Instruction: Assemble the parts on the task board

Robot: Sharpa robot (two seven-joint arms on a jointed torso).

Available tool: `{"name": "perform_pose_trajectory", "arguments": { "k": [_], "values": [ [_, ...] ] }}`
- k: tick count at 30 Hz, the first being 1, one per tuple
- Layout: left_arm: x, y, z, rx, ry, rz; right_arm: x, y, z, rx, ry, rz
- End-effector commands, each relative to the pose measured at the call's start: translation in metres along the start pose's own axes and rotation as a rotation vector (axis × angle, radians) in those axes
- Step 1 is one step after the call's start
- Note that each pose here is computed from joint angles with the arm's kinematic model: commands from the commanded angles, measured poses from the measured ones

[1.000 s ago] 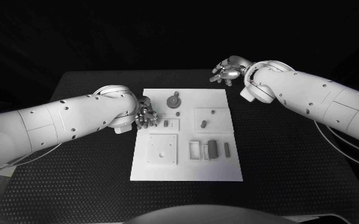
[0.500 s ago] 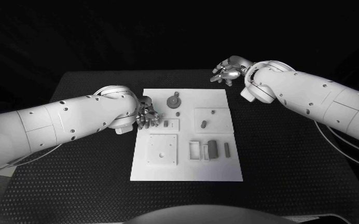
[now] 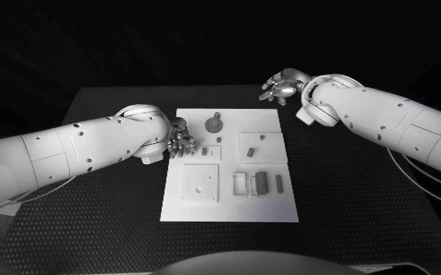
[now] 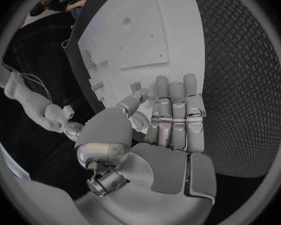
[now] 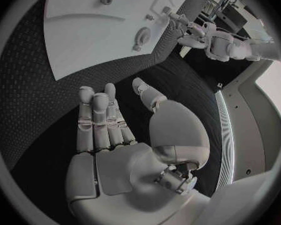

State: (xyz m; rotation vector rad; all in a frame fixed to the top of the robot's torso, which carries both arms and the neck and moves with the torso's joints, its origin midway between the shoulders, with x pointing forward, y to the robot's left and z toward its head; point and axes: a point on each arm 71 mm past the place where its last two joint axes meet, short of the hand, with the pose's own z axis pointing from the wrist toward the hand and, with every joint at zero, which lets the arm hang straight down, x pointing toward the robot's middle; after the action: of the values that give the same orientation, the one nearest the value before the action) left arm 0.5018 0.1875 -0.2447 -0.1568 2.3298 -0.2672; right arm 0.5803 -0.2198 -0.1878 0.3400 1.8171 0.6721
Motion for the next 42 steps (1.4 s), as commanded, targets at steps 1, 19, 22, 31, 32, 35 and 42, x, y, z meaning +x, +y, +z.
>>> {"name": "perform_pose_trajectory", "arguments": {
  "k": [1,19,22,31,32,35,42],
  "values": [
    [-0.0001,-0.0019,0.0008,0.001,-0.002,0.005,0.0015,0.0005,0.0,-0.004,0.015,-0.008],
    [-0.0003,-0.0002,0.0016,-0.002,-0.011,0.007,0.0022,0.0004,0.0002,-0.002,0.019,-0.009],
    [0.0009,-0.0006,0.0016,-0.001,-0.012,0.005,0.0022,0.0005,0.0002,-0.002,0.019,-0.009],
    [0.0014,-0.001,0.0005,-0.001,-0.039,0.0,0.002,0.0002,0.0001,-0.002,0.018,-0.009],
    [0.0015,-0.0013,0.0004,0.0,-0.041,0.0,0.0021,0.0002,0.0001,-0.002,0.018,-0.009],
    [0.0029,-0.0027,-0.0006,0.003,-0.051,0.004,0.0021,0.0002,0.0001,-0.002,0.019,-0.009],
    [0.0058,-0.0003,-0.0009,0.001,-0.058,0.003,0.0017,-0.0003,-0.0001,0.0,0.018,-0.01]
  ]
}}
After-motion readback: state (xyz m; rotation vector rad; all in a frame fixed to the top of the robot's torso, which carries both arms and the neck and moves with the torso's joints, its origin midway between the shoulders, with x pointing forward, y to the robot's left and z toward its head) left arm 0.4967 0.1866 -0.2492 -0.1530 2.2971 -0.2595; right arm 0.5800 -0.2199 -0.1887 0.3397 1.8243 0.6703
